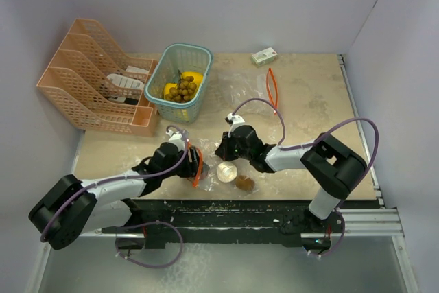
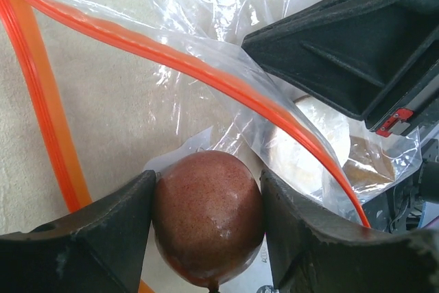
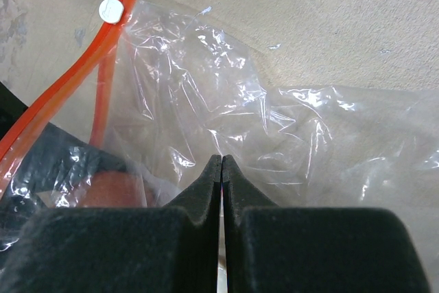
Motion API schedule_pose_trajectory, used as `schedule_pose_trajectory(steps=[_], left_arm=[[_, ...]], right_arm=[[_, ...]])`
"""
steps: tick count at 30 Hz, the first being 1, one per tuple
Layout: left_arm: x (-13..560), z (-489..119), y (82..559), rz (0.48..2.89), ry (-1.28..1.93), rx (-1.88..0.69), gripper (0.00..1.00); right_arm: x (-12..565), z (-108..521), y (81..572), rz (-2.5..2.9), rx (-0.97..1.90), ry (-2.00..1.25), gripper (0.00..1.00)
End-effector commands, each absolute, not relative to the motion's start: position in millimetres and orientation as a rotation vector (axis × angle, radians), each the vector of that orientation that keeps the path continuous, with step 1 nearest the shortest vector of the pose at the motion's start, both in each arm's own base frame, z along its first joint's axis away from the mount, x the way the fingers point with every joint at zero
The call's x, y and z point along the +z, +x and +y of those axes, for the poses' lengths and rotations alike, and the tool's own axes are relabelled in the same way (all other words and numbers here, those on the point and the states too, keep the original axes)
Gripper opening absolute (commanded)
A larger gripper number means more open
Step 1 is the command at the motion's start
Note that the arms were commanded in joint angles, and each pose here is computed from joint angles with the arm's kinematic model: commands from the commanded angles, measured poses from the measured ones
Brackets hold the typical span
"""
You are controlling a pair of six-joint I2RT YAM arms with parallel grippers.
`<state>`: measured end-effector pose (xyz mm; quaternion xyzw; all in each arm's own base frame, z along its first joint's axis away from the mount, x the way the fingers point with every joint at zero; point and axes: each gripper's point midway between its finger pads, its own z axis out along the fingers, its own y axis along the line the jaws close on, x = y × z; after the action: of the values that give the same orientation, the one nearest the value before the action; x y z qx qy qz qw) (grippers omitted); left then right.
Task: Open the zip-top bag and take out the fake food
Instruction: Pick up the fake fruit from the zipper food storage bag.
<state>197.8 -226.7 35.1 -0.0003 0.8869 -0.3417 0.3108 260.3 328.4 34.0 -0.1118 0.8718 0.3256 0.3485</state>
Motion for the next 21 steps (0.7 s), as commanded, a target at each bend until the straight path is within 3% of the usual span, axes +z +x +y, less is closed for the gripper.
schedule_pose_trajectory(steps=[1,3,5,7,21], left_arm=[[9,-210,188,2.399,0.004,-0.818,0.57],[9,-212,188,2.393,0.011,-0.830,0.55],[11,-212,188,2.390,0.012,-0.833,0.41],[16,-213,189,2.385,0.009,-0.833,0.35],[103,-183,227,2.324,-0.022,-0.537,0.48]], right_arm=[[39,336,266,2.227,0.862,-0.285,0.00],[39,337,266,2.227,0.864,-0.287,0.00],[39,337,266,2.228,0.865,-0.285,0.00],[38,336,266,2.231,0.863,-0.286,0.00],[29,332,257,2.267,0.868,-0.297,0.00]])
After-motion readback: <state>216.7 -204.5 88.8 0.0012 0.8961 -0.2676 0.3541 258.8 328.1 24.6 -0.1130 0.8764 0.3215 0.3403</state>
